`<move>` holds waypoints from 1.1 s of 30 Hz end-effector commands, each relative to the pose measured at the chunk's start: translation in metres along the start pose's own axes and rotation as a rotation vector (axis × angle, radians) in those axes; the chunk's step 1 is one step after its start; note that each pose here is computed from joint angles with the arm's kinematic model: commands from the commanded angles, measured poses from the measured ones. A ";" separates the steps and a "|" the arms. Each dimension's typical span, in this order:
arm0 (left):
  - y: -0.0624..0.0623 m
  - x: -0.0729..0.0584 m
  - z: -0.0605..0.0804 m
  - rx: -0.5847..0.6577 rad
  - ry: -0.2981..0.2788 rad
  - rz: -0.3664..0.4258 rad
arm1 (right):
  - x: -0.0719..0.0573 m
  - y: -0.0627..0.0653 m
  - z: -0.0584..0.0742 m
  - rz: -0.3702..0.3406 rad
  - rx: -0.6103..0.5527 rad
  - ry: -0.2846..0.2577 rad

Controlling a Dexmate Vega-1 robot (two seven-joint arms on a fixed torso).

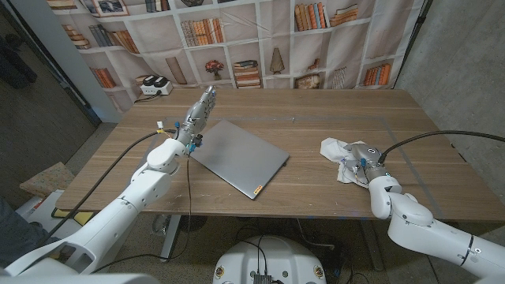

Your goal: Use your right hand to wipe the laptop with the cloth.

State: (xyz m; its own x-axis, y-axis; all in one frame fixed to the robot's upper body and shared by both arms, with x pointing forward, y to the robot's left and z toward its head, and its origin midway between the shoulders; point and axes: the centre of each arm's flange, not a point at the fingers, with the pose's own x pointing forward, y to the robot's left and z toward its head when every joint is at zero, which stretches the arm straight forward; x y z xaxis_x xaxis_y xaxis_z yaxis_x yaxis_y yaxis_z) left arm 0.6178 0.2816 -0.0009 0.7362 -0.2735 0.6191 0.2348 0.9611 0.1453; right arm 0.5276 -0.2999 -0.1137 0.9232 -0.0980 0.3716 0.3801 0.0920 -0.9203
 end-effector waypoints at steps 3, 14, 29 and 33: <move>0.006 -0.001 0.007 0.014 -0.019 -0.006 | 0.003 -0.010 0.003 -0.114 0.041 -0.040; 0.006 -0.002 0.010 0.024 -0.019 -0.008 | 0.003 -0.027 0.011 -0.117 0.090 -0.057; 0.004 -0.003 0.013 0.028 -0.019 -0.014 | -0.015 -0.060 0.034 -0.167 0.170 -0.197; 0.000 -0.002 0.013 0.037 -0.015 -0.033 | -0.019 -0.067 0.043 -0.166 0.206 -0.247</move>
State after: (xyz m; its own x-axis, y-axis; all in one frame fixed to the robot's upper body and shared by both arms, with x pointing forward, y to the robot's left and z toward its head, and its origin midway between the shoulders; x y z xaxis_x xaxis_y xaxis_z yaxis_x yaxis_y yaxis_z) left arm 0.6096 0.2875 0.0076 0.7204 -0.2836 0.6329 0.2261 0.9588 0.1722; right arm 0.5041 -0.2804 -0.0709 0.8508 0.0096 0.5254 0.5122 0.2081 -0.8332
